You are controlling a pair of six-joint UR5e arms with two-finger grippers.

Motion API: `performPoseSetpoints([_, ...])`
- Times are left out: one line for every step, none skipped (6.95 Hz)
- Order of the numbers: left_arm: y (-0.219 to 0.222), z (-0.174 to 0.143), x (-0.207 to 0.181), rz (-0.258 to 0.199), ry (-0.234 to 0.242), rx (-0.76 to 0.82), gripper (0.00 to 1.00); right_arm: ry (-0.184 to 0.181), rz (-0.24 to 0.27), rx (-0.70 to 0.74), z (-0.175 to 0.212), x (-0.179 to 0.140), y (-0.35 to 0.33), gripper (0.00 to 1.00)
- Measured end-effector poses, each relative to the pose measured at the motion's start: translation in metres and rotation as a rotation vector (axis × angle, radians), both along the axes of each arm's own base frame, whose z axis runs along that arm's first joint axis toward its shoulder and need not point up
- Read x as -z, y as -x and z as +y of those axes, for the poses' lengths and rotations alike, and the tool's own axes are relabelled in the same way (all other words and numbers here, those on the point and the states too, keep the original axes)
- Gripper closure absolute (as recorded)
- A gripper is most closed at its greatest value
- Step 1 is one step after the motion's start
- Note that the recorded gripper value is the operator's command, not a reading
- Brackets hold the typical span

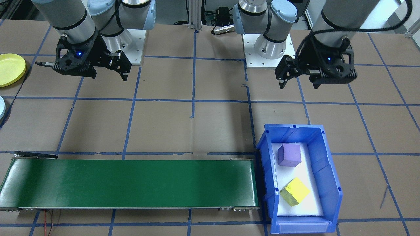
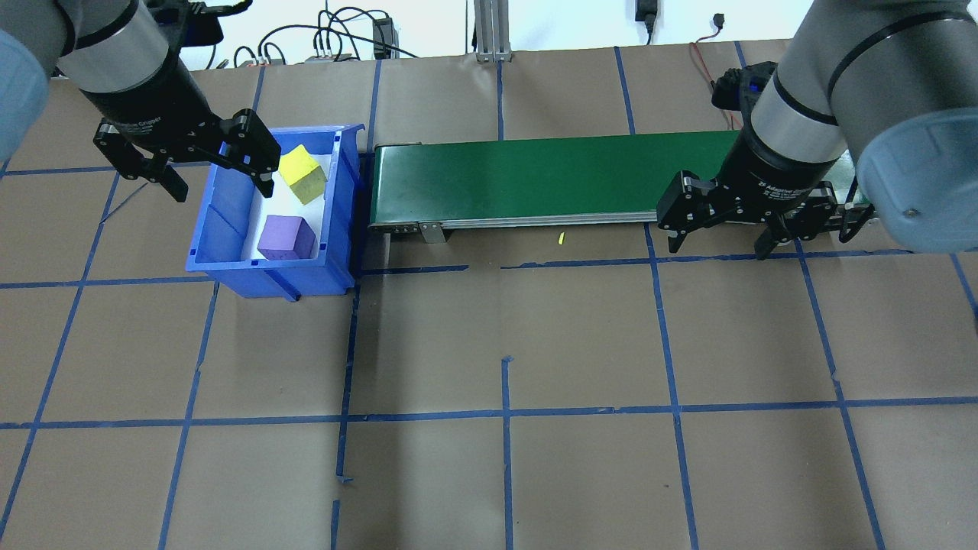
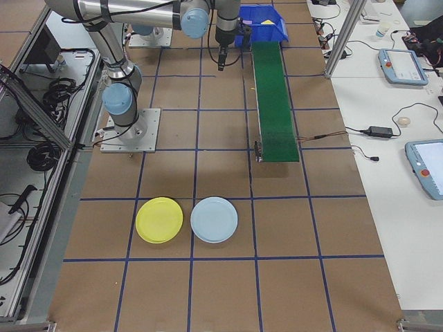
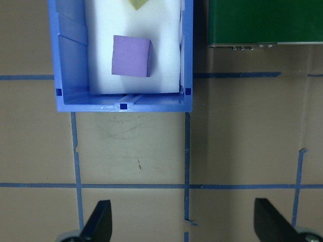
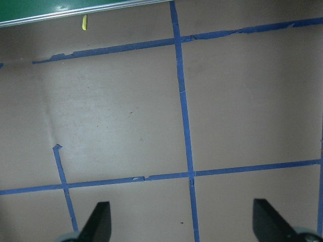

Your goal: Move block left to right into plate

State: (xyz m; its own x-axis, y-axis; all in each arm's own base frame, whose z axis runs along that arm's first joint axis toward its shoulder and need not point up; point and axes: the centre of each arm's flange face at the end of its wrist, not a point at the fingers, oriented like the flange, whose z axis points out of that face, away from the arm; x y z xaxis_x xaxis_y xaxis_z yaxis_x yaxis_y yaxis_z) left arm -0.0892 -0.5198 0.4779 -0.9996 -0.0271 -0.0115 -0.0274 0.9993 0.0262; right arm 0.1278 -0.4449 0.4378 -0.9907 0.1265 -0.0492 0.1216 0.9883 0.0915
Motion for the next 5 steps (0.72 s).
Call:
performPoseSetpoints([-0.014,-0.036,0.032,0.011,0.020,-0.003,0.00,-0.002,0.004,0.028,0.000,0.000,0.000,0.01])
performPoseSetpoints([-0.026,-0.064,0.066,0.014,0.023,0.010,0.00,-0.002,0.007,0.055,0.001,0.000,0.000,0.01])
performPoseSetpoints([-0.037,-0.081,0.096,0.016,0.014,0.030,0.00,0.000,0.011,0.071,0.001,-0.001,-0.002,0.00])
performPoseSetpoints([-0.048,-0.091,0.119,0.019,0.005,0.041,0.00,0.002,0.014,0.071,0.003,-0.002,-0.006,0.00])
performPoseSetpoints([-0.057,-0.094,0.136,0.023,-0.009,0.046,0.00,0.004,0.015,0.062,0.004,-0.003,-0.011,0.00])
